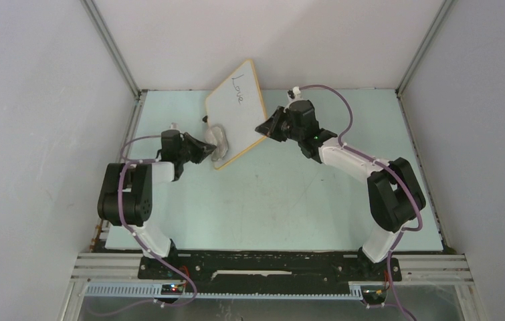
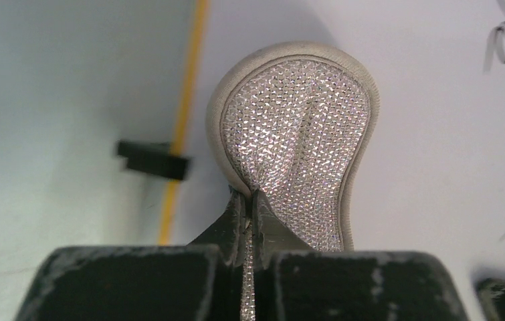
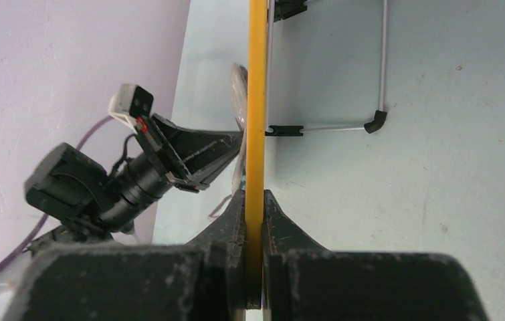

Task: Erase the whiteboard

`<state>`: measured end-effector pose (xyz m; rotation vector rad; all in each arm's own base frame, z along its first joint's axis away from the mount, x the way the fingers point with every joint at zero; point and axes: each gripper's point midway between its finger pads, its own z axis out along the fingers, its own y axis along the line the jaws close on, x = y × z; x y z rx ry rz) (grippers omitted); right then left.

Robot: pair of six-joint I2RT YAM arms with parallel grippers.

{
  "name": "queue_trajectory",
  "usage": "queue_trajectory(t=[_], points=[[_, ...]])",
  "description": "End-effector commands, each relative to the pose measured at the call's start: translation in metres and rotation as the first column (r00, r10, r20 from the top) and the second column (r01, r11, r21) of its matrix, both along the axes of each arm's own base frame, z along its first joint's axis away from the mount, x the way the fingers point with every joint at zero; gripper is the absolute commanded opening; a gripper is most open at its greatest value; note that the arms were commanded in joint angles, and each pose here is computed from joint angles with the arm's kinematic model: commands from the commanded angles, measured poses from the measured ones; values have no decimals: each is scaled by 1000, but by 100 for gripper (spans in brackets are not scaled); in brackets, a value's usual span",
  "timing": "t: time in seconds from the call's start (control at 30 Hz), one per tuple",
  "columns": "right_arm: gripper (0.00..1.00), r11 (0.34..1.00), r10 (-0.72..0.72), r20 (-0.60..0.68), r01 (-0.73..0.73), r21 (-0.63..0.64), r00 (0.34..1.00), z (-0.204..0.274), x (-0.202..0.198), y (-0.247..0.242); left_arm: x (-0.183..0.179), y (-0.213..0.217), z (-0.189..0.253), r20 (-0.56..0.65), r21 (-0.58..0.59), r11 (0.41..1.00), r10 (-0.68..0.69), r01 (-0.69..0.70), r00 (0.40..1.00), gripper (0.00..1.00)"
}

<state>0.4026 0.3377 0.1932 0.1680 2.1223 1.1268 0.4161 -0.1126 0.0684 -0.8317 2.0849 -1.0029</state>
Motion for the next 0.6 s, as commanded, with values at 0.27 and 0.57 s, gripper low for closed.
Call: queue_trajectory(t=[0.27, 0.57], points=[[0, 990, 132, 112, -136, 33, 985, 33, -31, 39, 112, -102, 139, 283, -78, 981, -147, 175, 948, 0], [0, 996, 88, 155, -86, -23, 984, 38, -30, 34, 147, -105, 137, 292, 42, 987, -163, 157, 943, 0]])
